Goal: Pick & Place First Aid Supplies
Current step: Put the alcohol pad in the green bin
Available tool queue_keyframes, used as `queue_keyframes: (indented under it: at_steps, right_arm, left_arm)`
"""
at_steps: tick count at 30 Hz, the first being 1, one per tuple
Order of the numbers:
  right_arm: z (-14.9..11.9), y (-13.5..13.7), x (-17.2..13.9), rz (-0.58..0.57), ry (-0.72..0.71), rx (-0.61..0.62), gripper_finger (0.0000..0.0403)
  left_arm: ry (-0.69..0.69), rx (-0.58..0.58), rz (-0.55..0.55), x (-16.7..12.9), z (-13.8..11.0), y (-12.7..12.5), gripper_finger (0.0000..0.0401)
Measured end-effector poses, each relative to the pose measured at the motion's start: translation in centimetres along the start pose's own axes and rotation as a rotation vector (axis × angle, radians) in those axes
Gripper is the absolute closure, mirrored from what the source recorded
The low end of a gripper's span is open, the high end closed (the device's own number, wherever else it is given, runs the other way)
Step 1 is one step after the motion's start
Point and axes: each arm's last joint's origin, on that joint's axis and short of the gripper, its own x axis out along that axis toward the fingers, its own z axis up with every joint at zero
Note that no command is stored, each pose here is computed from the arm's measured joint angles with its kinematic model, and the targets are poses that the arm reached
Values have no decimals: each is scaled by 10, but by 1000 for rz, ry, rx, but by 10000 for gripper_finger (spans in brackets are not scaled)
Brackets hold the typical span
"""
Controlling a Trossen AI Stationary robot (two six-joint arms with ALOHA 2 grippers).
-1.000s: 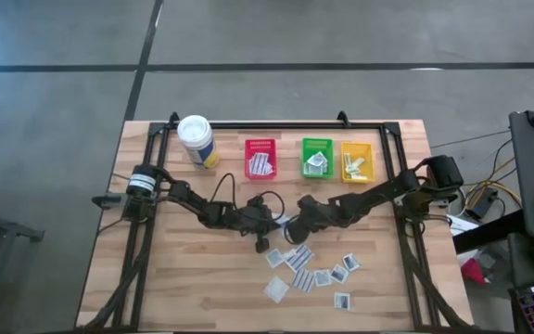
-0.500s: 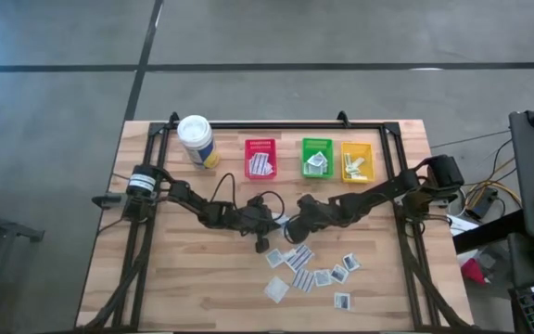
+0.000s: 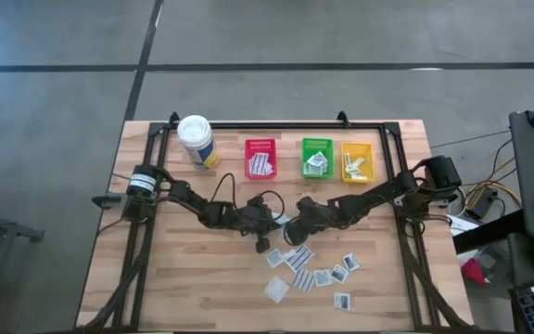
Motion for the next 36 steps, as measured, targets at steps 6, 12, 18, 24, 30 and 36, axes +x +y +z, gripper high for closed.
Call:
queue_keyframes:
  at_steps: [6, 12, 18, 24, 30, 36]
  right_arm:
    - [0, -1, 0, -8, 2, -7, 333]
    - [-1, -3, 0, -35, 14, -13, 333]
    - [-2, -4, 0, -43, 9, -14, 340]
    - [-1, -1, 0, -21, -1, -11, 355]
    - [-1, -1, 0, -18, 2, -4, 365]
    - [-1, -1, 0, -16, 5, -9, 366]
  left_arm:
    - [-3, -3, 1, 0, 0, 0, 401]
    - [-6, -4, 1, 0, 0, 0, 401]
    - [-7, -5, 1, 0, 0, 0, 401]
    - [-8, -5, 1, 0, 0, 0, 401]
    - [-13, -6, 0, 0, 1, 0, 401]
    - [-21, -7, -2, 0, 2, -1, 401]
